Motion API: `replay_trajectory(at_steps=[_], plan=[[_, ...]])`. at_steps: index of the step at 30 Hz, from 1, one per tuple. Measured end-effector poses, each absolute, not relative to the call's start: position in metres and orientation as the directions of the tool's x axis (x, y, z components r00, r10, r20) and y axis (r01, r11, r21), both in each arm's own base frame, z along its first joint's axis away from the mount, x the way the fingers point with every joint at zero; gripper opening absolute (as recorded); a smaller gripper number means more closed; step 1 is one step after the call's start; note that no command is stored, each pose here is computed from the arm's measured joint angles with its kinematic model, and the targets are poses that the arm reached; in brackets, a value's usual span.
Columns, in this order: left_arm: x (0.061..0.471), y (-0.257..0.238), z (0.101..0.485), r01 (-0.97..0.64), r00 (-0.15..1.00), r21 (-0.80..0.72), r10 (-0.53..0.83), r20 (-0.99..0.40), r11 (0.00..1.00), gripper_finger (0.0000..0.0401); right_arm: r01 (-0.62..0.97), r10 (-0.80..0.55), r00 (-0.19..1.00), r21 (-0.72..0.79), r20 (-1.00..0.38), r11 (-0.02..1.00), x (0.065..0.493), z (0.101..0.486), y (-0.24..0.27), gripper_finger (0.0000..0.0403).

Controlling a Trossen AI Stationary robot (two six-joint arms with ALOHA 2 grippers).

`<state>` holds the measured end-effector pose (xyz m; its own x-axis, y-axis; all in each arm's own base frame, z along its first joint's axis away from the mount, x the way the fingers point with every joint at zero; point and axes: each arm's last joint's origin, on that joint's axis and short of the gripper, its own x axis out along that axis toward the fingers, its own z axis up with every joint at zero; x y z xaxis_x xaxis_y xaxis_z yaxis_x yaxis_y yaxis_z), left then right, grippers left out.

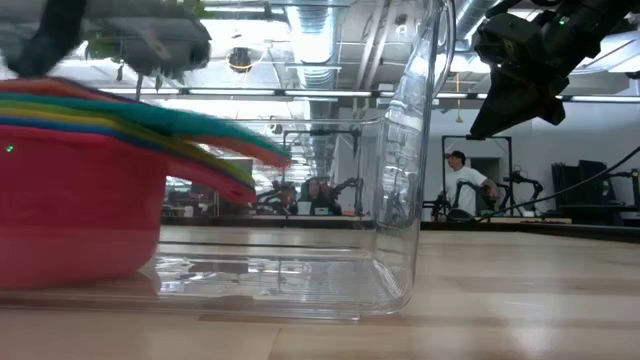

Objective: Nest measuring cups in basket
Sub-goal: Stack the dark blue measuring cup on top of the orange measuring cup into the transparent bin

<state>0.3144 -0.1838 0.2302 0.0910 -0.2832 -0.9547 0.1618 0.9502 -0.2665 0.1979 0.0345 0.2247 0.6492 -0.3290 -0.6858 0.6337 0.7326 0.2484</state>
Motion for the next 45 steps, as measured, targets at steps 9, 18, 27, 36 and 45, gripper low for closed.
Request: replay_trajectory(at_steps=[9,18,27,36,45], plan=[[0.311,-0.187,0.228,0.136,0.096,-0.238,-0.251,-0.963,0.962,0.0000,0.633,-0.328,0.652,0.253,-0.683,0.732,0.198,0.225,0.035,0.0070],[0.311,-0.189,0.229,0.131,0.074,-0.285,-0.296,-0.952,0.949,0.0000,0.633,-0.329,0.652,0.252,-0.683,0.732,0.198,0.225,0.035,0.0070],[0.317,-0.188,0.227,0.209,0.153,-0.244,-0.279,-0.948,0.947,0.0000,0.633,-0.328,0.654,0.255,-0.682,0.731,0.198,0.225,0.035,0.0070],[0.316,-0.184,0.213,0.196,0.167,-0.214,-0.247,-0.954,0.957,0.0000,0.625,-0.306,0.659,0.274,-0.687,0.731,0.199,0.225,0.035,0.0070],[0.319,-0.175,0.212,0.205,0.178,-0.160,-0.197,-0.964,0.966,0.0000,0.624,-0.303,0.659,0.276,-0.689,0.731,0.199,0.225,0.036,0.0070]])
